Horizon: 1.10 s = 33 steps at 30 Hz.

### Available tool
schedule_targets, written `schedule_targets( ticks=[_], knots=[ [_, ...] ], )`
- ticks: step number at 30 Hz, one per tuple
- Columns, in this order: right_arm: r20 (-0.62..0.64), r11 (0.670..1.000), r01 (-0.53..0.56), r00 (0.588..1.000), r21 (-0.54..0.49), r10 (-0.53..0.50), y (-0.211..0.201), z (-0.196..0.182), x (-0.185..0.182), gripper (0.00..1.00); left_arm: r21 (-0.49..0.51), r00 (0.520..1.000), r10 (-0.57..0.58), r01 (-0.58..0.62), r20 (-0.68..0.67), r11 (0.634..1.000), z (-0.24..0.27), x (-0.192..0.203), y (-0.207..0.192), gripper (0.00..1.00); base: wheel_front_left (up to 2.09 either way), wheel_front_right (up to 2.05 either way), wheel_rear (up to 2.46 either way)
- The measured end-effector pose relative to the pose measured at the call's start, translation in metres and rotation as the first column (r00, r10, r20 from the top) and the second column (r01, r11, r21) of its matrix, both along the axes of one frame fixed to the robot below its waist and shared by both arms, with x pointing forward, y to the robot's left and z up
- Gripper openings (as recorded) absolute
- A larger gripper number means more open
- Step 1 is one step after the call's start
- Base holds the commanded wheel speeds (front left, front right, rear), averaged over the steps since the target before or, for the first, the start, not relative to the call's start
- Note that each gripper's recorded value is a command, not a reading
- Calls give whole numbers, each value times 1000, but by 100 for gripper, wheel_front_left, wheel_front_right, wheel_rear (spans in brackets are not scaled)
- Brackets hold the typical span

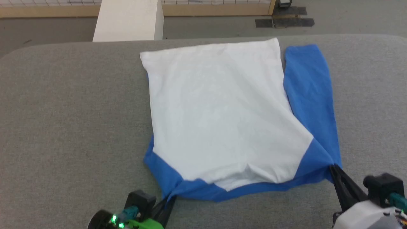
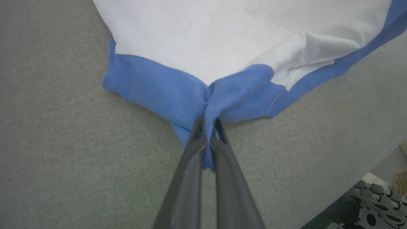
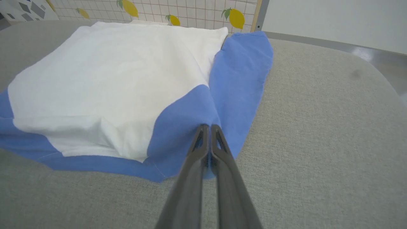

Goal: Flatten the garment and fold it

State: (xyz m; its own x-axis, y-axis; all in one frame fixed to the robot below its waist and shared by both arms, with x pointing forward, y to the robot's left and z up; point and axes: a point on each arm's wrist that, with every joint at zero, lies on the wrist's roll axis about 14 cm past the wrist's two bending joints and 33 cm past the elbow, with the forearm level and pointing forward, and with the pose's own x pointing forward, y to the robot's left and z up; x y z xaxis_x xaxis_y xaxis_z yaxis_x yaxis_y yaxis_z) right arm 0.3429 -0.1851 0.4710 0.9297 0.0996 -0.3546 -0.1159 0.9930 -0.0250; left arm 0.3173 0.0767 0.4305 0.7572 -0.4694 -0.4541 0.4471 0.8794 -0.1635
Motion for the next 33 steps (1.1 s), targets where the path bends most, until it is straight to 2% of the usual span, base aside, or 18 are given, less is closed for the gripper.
schedule_targets(
  ticks=[5, 9, 13, 17, 24, 27, 30, 33],
  knots=[
    [-7, 999, 39, 999, 21, -39, -3, 2, -23, 0, -23, 998, 2, -3, -60, 1000, 1, -22, 0, 0, 0, 0, 0],
    [41, 998, 62, 997, 33, -63, -6, 17, -30, 0, -52, 999, 20, -22, -46, 998, 14, -26, 2, 0, 0, 0, 0],
    [146, 997, 78, 986, 21, -81, -12, 49, -30, 0, -127, 994, 78, -68, 74, 990, 55, -13, 5, 0, 0, 0, 0],
    [261, 995, 96, 961, -3, -91, -17, 88, -32, 0, -199, 966, 126, -81, 225, 977, 105, -3, 9, 0, 0, 0, 0],
    [478, 990, 132, 873, -49, -92, -24, 167, -36, 0, -289, 846, 215, -76, 487, 954, 193, 0, 24, 0, 0, 0, 0],
    [545, 990, 127, 835, -64, -72, -22, 194, -35, 0, -321, 745, 269, -77, 610, 944, 234, 3, 34, 0, 0, 0, 0],
    [591, 989, 111, 806, -94, -34, -17, 214, -29, 0, -339, 677, 288, -60, 677, 939, 260, 7, 37, 0, 0, 0, 0],
    [629, 988, 90, 777, -126, 9, -12, 232, -19, 0, -336, 653, 278, -38, 705, 941, 273, 14, 34, 0, 0, 0, 0]
  ],
)
